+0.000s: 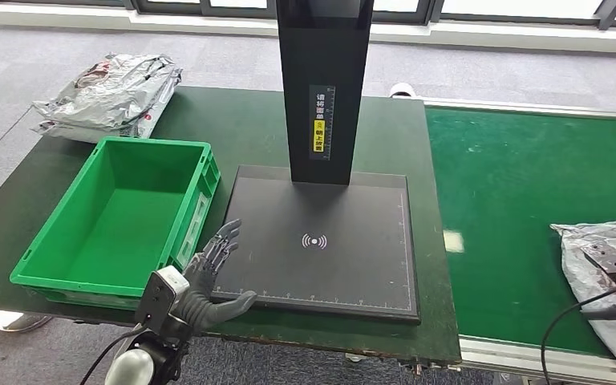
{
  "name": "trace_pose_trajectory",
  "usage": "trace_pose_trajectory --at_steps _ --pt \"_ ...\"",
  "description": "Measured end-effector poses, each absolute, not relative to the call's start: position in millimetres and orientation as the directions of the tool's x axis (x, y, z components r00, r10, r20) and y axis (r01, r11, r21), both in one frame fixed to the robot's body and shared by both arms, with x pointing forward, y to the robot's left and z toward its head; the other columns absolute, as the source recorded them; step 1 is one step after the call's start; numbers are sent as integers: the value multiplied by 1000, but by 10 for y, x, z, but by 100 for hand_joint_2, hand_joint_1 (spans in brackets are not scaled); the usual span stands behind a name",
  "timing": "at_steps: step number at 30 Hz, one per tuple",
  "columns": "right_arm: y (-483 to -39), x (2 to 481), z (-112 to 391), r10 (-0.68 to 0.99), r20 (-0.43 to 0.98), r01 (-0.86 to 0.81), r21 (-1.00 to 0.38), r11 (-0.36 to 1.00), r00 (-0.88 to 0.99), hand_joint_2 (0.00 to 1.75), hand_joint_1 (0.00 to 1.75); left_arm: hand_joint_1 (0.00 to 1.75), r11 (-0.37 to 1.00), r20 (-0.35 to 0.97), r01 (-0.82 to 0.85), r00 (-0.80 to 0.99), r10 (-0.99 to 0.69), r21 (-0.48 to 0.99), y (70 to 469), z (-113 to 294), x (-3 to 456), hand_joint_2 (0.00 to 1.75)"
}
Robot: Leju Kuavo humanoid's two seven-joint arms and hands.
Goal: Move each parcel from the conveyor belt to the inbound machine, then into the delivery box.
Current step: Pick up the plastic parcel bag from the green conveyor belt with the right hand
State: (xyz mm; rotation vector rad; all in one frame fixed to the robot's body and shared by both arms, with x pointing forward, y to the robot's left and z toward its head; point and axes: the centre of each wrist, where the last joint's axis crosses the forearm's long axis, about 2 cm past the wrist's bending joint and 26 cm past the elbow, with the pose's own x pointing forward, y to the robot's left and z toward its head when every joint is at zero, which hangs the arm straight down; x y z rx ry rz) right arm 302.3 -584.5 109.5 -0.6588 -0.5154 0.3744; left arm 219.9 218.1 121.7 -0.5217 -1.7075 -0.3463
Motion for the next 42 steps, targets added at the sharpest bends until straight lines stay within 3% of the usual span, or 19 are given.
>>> trace_pose_trajectory --at_steps 16,30,42 --pt "-5877 3117 1272 497 376 -73 -736 672 782 175 0 0 859 980 509 -137 144 -55 2183 1212 2163 175" --pt "-5888 2821 978 589 270 -341 -605 720 762 175 0 0 854 980 516 -129 151 -64 2188 1145 2184 175" --pt "-5847 2807 923 614 220 -397 -590 703 758 175 0 0 854 981 517 -126 148 -62 2206 1123 2180 175"
